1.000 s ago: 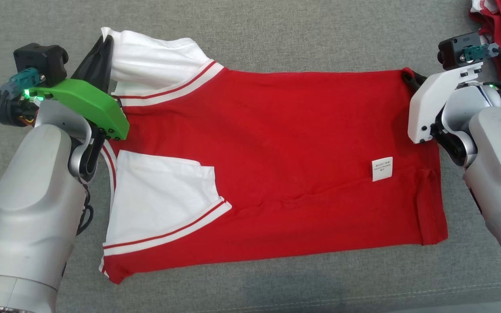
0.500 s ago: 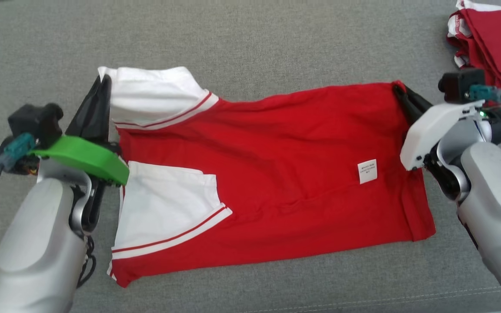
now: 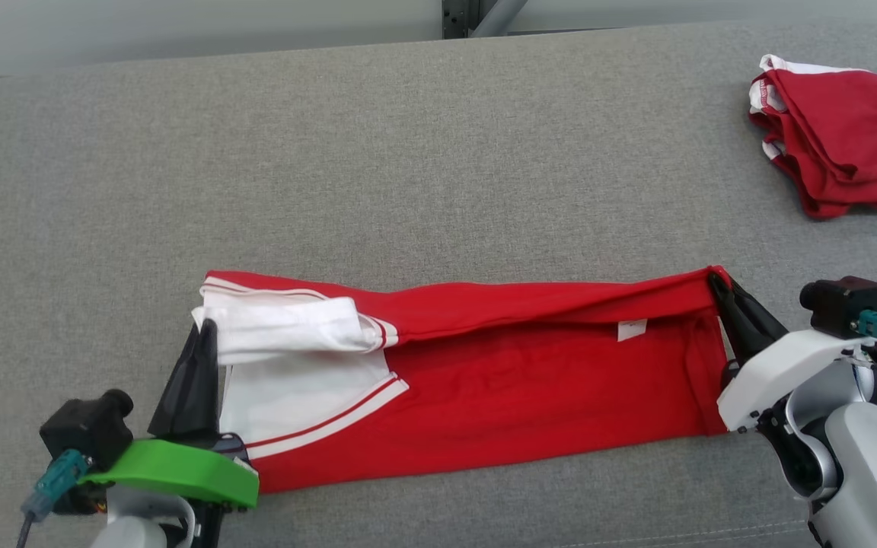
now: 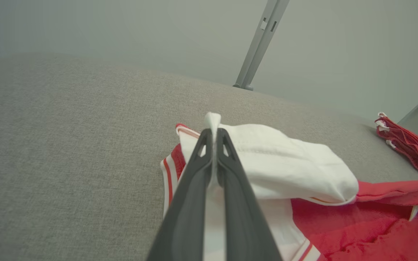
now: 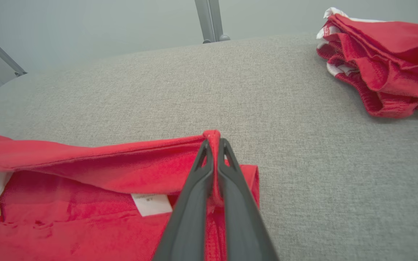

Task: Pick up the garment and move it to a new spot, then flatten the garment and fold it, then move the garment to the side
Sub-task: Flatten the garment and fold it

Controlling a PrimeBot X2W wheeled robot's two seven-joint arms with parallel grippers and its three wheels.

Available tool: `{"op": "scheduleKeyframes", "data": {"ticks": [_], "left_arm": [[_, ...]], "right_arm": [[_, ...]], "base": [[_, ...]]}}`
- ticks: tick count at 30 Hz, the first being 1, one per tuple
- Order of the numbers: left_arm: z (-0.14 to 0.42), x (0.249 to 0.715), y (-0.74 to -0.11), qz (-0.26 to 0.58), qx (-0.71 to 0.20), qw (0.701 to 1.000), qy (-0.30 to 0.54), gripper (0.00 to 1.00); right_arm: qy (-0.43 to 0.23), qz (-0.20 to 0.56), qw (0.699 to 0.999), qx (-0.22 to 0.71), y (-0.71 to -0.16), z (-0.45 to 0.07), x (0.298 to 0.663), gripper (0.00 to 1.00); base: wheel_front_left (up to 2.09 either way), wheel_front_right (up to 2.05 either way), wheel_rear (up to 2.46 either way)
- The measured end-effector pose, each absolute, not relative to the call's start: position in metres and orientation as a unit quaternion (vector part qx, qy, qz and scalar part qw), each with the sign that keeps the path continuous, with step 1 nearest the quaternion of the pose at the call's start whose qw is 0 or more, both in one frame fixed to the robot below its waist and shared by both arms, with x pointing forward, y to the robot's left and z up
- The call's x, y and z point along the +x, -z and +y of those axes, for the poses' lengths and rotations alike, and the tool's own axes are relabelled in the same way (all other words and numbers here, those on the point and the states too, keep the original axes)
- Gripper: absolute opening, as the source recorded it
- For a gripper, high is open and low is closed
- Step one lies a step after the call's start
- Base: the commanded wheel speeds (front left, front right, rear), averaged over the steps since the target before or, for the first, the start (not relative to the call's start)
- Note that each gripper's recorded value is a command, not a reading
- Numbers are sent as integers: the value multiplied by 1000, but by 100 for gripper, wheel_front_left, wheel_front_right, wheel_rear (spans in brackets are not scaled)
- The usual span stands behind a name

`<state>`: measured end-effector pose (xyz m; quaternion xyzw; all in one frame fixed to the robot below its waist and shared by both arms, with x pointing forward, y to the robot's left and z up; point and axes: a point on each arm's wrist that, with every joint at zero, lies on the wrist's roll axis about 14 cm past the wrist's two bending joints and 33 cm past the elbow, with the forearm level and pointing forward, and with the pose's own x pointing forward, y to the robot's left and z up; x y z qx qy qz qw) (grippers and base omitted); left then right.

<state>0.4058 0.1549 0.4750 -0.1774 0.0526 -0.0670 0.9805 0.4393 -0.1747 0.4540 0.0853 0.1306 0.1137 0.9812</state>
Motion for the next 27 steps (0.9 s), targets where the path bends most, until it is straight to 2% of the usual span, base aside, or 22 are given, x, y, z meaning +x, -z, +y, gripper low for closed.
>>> {"op": "scheduleKeyframes", "data": {"ticks": [12, 13, 15, 16, 17, 18, 19, 20, 21, 22, 27], "left_arm": [[140, 373, -434, 122, -206, 969, 54, 0], [140, 372, -431, 127, -205, 969, 52, 0], [140, 369, -425, 136, -204, 968, 50, 0], [140, 368, -423, 138, -204, 968, 50, 0], [140, 367, -421, 141, -205, 967, 49, 0], [140, 365, -419, 144, -205, 967, 49, 0], [140, 364, -417, 146, -205, 967, 47, 32], [141, 363, -416, 147, -204, 967, 45, 55], [142, 362, -416, 147, -204, 967, 44, 93], [143, 361, -415, 148, -205, 967, 41, 100], [149, 359, -418, 139, -212, 967, 30, 100]], "right_arm": [[-84, 134, 983, 98, -449, -179, 416, 0], [-82, 136, 982, 99, -448, -179, 415, 5], [-77, 138, 982, 99, -445, -180, 411, 33], [-75, 139, 982, 100, -444, -181, 409, 53], [-72, 138, 982, 103, -443, -182, 407, 95], [-69, 135, 983, 107, -443, -182, 405, 100], [-67, 135, 983, 109, -442, -182, 402, 100], [-66, 137, 982, 109, -441, -182, 399, 100], [-64, 139, 982, 110, -439, -183, 396, 100], [-61, 140, 982, 111, -438, -184, 393, 100], [-48, 138, 982, 117, -439, -190, 378, 100]], "base": [[0, 0, 0], [0, 0, 0], [0, 0, 0], [0, 0, 0], [0, 0, 0], [0, 0, 0], [0, 0, 0], [0, 0, 0], [0, 0, 0], [0, 0, 0], [0, 0, 0]]}}
